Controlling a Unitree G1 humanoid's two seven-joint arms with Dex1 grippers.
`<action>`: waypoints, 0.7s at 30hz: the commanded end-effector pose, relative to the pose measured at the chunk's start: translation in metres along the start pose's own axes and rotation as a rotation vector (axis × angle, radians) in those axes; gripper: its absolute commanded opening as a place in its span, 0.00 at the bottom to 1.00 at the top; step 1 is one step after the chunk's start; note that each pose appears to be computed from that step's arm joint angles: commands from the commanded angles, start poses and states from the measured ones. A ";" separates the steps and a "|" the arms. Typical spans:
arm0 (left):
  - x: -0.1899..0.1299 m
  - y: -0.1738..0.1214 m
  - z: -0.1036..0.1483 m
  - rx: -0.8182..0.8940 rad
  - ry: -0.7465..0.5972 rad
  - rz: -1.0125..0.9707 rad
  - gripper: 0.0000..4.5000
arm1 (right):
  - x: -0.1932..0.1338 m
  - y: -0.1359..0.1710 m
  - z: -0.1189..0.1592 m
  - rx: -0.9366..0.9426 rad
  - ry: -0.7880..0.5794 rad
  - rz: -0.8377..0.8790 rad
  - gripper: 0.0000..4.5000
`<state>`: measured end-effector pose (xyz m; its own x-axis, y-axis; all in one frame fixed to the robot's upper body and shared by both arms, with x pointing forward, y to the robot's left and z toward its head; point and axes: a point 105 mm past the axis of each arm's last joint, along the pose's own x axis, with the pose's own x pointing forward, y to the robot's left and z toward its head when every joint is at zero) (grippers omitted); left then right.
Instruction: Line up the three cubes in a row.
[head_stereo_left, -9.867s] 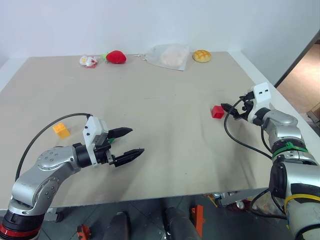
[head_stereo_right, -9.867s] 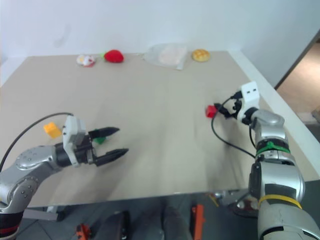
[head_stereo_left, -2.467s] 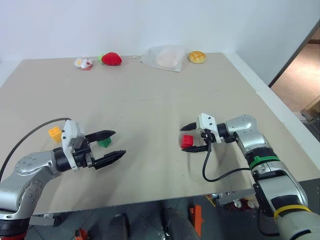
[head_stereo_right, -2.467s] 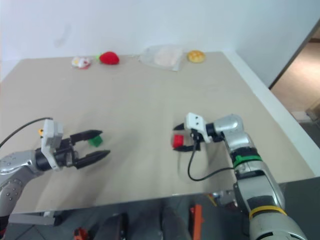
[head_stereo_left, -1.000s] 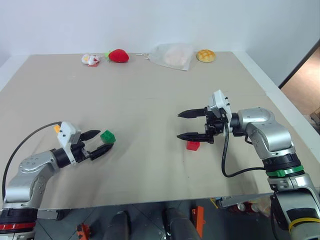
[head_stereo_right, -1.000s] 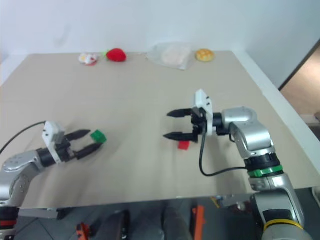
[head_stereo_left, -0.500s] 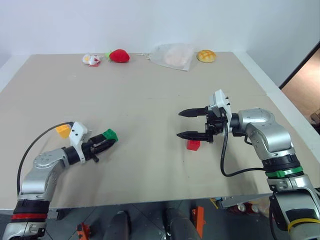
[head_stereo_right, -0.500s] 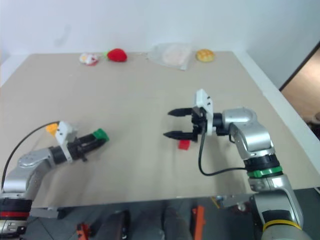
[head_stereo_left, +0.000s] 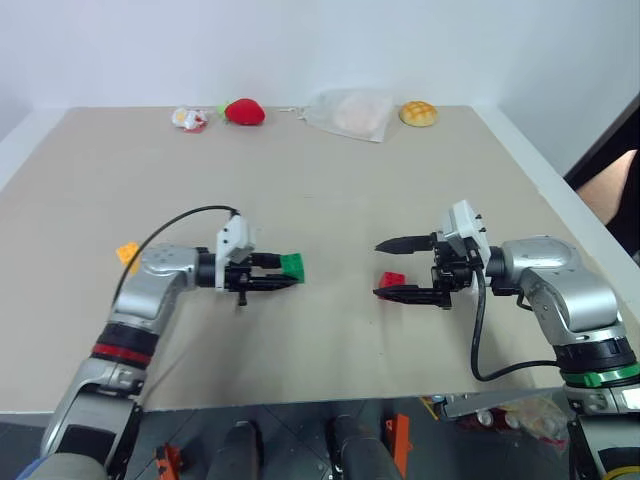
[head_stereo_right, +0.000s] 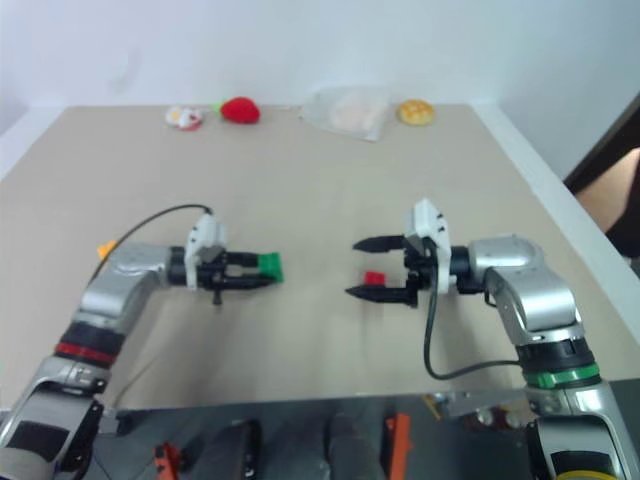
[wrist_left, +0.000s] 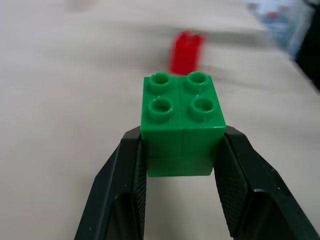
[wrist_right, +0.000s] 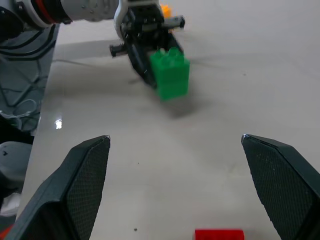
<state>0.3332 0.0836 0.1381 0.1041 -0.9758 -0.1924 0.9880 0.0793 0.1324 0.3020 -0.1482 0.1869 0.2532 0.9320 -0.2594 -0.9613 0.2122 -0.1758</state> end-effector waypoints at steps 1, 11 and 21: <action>0.012 0.002 0.004 0.028 -0.008 -0.069 0.29 | -0.012 -0.001 0.015 -0.037 -0.028 -0.056 0.97; 0.037 0.015 -0.002 0.069 0.014 -0.100 0.29 | -0.017 0.003 0.017 -0.031 -0.037 -0.110 0.97; 0.044 0.020 -0.010 0.099 0.037 -0.058 0.29 | -0.012 0.000 0.017 -0.029 -0.047 -0.122 0.97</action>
<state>0.3550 0.0468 0.1100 0.0386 -0.9661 -0.2552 0.9876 -0.0021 0.1570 0.2991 -0.1568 0.1920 0.3624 0.9053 -0.2217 -0.9278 0.3277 -0.1784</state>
